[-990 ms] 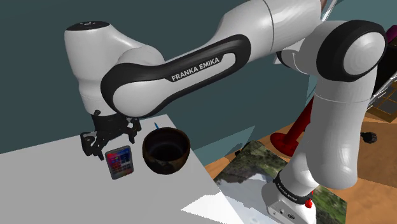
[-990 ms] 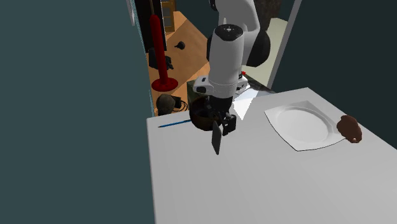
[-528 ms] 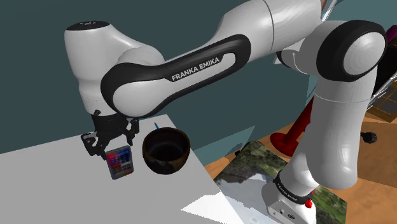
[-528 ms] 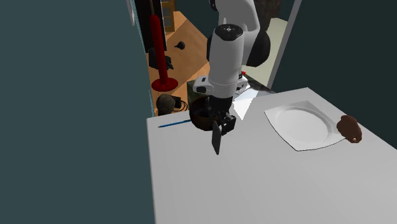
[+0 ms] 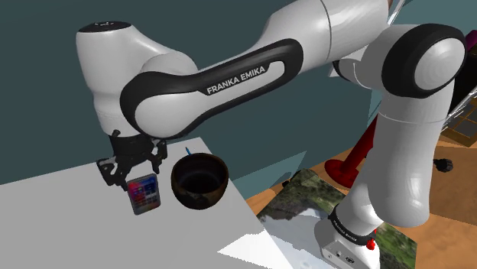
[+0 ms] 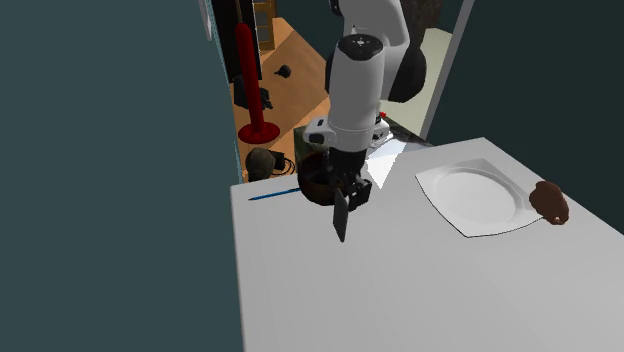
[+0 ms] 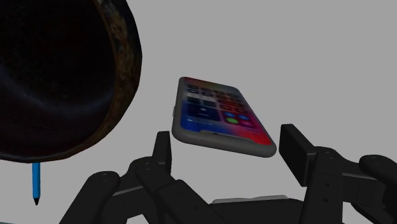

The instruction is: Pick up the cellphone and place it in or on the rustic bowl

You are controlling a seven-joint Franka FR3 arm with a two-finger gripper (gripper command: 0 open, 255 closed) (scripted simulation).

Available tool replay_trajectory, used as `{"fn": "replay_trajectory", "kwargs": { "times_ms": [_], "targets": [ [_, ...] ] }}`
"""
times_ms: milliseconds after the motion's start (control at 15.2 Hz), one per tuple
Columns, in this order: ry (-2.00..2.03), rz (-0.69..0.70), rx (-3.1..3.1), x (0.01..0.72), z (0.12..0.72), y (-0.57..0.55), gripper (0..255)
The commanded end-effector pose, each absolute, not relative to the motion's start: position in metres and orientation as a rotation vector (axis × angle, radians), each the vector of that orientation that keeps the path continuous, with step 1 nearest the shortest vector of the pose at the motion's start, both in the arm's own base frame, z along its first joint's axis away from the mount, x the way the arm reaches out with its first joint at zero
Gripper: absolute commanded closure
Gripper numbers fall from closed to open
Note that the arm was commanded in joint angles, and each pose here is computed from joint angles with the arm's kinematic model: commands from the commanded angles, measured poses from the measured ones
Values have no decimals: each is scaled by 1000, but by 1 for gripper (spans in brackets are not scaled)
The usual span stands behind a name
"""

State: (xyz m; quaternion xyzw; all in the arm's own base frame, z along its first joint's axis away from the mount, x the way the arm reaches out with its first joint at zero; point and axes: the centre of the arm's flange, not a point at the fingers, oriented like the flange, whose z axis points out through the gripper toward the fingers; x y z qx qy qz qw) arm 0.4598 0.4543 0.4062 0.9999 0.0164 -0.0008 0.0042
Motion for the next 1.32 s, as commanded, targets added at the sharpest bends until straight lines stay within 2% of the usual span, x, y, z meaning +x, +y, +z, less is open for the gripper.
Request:
{"fn": "replay_trajectory", "kwargs": {
  "times_ms": [0,1254],
  "targets": [
    [51,-3,3133,460,416,454,255],
    [51,-3,3133,460,517,454,255]
  ]
}}
